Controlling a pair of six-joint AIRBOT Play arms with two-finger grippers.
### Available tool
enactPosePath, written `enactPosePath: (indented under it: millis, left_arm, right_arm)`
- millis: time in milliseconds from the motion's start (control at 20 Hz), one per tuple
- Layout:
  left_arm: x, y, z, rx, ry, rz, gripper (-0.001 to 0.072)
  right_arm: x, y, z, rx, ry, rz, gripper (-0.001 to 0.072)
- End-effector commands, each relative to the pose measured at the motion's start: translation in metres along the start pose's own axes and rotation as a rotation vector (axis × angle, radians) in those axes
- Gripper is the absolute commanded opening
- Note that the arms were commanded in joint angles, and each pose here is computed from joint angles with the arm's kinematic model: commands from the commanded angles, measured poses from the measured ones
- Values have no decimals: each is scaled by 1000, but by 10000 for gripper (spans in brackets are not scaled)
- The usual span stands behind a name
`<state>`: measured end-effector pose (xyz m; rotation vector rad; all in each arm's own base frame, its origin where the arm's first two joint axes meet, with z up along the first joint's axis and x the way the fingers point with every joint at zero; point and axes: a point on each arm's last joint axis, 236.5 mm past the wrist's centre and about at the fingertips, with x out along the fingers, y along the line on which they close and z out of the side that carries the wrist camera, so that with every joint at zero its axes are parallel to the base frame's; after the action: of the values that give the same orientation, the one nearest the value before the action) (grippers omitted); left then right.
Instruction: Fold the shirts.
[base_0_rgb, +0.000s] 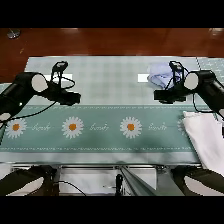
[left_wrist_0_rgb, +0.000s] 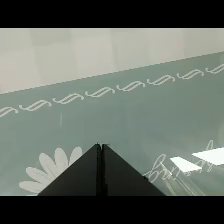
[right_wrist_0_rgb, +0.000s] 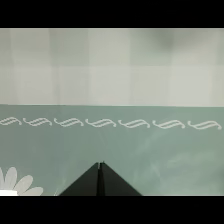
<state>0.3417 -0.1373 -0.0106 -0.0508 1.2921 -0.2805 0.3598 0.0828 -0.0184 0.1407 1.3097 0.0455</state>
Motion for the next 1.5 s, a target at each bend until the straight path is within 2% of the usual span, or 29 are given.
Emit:
enactPosePath:
  millis: [0, 500, 700, 850, 900, 950, 1000, 1050, 1200, 1450]
  left_arm:
    - [0, 0, 0, -1, 0, 1, 19]
    - [0, 0, 2, -1, -8, 0, 19]
    - [-2, -1, 30, -1, -126, -8, 19]
    - [-6, -3, 56, 0, -238, -14, 21]
    - [-11, -1, 71, 6, -304, -8, 101]
    - [-16, 0, 87, 19, -377, 1, 424]
    - [-23, 0, 103, 29, -449, 6, 698]
    - [-30, 3, 115, 50, -508, 22, 701]
    - [-43, 2, 135, 65, -605, 24, 701]
    - [-41, 14, 140, 94, -617, 70, 701]
  right_arm:
    - [0, 0, 0, -1, 1, 0, 18]
    - [0, 0, 0, -1, 1, 0, 18]
    - [0, 1, 3, 0, -13, 4, 18]
    - [-2, 5, 33, -11, -138, 17, 20]
    - [-5, 0, 52, -38, -221, -5, 31]
    - [-11, -8, 76, -89, -323, -48, 266]
    - [-19, -14, 99, -138, -423, -87, 540]
    - [-30, -24, 123, -140, -525, -118, 564]
    - [-52, -81, 184, 75, -701, -134, 563]
    - [-1, -172, 231, 171, -601, -264, 565]
